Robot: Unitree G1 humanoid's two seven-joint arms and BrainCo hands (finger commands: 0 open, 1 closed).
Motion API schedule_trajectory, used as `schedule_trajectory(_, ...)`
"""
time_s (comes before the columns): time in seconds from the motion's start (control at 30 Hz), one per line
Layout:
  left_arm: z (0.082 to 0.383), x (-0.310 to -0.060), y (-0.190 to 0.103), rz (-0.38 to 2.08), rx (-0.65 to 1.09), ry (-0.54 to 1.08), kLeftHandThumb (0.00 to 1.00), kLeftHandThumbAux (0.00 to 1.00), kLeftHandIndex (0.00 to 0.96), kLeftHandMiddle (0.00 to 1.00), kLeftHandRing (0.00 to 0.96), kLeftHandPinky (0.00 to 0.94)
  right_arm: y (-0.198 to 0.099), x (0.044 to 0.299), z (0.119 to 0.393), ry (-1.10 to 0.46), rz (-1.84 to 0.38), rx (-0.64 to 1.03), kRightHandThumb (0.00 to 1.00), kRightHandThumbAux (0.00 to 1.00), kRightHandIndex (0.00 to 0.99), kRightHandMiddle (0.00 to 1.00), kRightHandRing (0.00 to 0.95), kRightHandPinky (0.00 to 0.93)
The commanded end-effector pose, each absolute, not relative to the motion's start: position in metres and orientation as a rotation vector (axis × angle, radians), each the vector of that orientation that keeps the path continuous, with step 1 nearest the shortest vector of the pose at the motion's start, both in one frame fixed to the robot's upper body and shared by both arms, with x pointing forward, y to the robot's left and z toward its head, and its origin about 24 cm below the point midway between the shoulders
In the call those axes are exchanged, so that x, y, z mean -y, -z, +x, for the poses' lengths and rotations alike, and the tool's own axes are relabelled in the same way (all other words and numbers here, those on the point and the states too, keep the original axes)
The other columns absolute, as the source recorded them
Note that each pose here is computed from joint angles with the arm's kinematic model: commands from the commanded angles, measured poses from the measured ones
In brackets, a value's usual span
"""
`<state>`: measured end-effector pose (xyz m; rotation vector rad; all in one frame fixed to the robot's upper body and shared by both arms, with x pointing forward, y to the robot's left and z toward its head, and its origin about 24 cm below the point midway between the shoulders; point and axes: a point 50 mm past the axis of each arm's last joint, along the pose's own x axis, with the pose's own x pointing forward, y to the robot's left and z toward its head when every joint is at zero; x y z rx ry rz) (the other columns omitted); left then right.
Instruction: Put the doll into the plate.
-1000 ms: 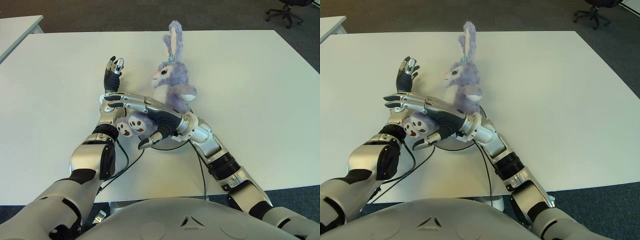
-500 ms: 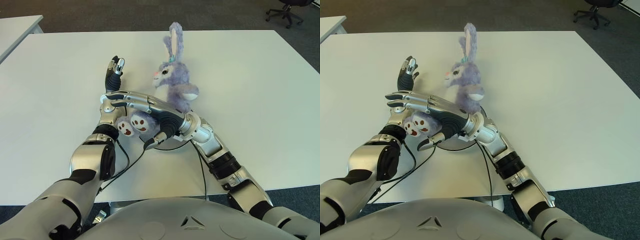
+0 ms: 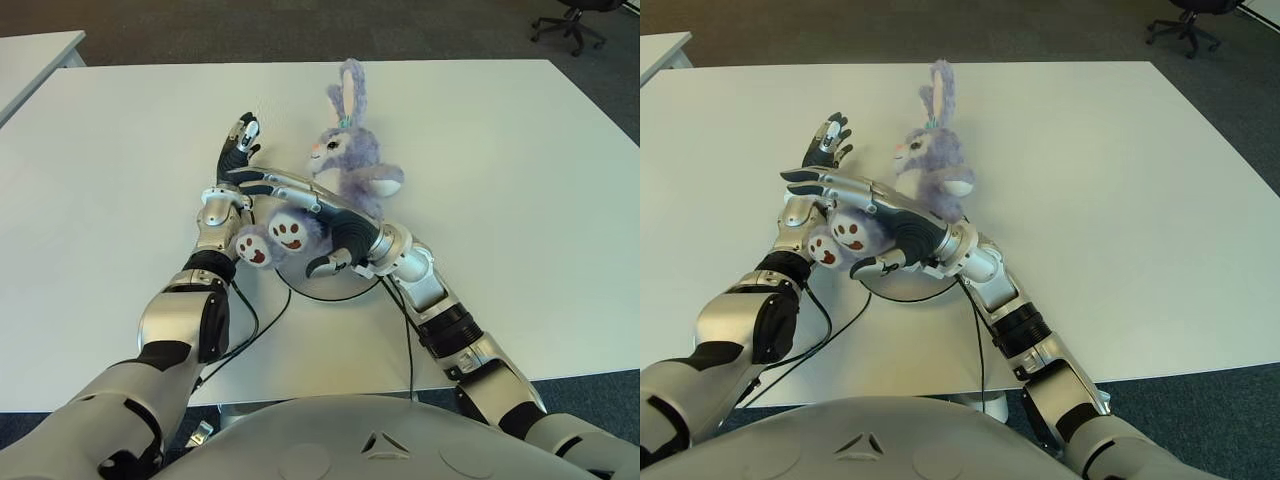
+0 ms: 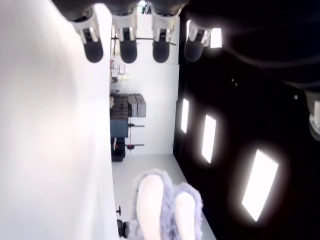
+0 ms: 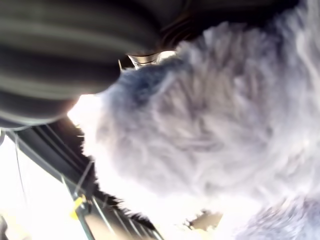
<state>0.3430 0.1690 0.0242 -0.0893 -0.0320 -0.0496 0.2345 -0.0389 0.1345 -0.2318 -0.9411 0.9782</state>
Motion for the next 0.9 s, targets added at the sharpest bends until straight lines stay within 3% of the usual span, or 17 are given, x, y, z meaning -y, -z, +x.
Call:
schedule_trajectory(0.03, 0.307, -0.17, 0.026, -0.155, -0.135, 0.041, 0.0, 0.374, 0.0, 0.007, 0.0, 0.0, -0.133, 0.044, 0.237, -0.974, -0.177, 0.886, 0.211, 0.176, 0.0, 0.0, 0.0, 0.0)
schedule_trajectory(0.2, 0.309, -0.169, 0.026, -0.117, -0.163, 0.005, 0.001, 0.401, 0.0, 0.0, 0.0, 0.0, -0.137, 0.047, 0.237, -0.953, -0.12, 0.876, 0.178, 0.204, 0.0, 0.0, 0.0, 0.0)
schedule_trajectory(0.37, 0.311, -0.169, 0.036, -0.129, -0.286, -0.148, 0.0, 0.453, 0.0, 0.0, 0.0, 0.039, -0.146, 0.052, 0.24, -0.939, -0.031, 0.867, 0.169, 0.231, 0.0, 0.0, 0.0, 0.0)
schedule_trajectory(0.7, 0.313, -0.167, 0.035, -0.124, -0.294, -0.17, 0.0, 0.43, 0.0, 0.051, 0.059, 0.076, -0.162, 0.068, 0.238, -0.921, 0.054, 0.848, 0.184, 0.286, 0.0, 0.0, 0.0, 0.0)
schedule_trajectory(0.9, 0.313, -0.167, 0.034, -0.125, -0.286, -0.17, 0.0, 0.424, 0.0, 0.051, 0.053, 0.037, -0.167, 0.075, 0.239, -0.932, 0.071, 0.827, 0.227, 0.303, 0.0, 0.0, 0.0, 0.0)
